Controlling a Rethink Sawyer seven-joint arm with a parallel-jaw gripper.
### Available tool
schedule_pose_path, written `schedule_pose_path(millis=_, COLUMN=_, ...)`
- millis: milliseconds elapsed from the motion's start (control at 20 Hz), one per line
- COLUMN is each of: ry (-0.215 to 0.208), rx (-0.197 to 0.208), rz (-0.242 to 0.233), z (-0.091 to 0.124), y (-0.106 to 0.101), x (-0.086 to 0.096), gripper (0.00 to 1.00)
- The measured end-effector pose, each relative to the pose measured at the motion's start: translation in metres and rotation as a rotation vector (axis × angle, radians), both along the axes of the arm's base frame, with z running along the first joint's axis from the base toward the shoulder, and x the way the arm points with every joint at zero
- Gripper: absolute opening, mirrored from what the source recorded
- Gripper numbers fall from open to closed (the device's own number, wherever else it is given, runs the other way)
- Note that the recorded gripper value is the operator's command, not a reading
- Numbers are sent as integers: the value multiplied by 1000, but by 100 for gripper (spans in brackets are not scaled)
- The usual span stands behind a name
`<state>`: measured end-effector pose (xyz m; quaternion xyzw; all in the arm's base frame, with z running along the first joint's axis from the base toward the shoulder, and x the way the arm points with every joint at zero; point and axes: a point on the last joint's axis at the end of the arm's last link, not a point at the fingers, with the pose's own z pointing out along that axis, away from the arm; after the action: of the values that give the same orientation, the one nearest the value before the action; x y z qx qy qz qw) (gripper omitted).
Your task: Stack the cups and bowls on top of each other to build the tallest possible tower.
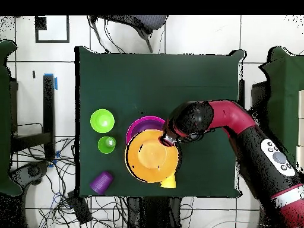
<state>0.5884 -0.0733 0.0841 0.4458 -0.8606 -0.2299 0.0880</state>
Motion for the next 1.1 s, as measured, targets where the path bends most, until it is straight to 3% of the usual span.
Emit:
schedule_pose_path(millis=650, ry=-44, rx=17, rz=-12, z=1, y=3, x=2, gripper=0)
schedule_pose_path(millis=1100, ry=-45, rx=20, rz=-14, z=2, y=2, x=2, gripper=0)
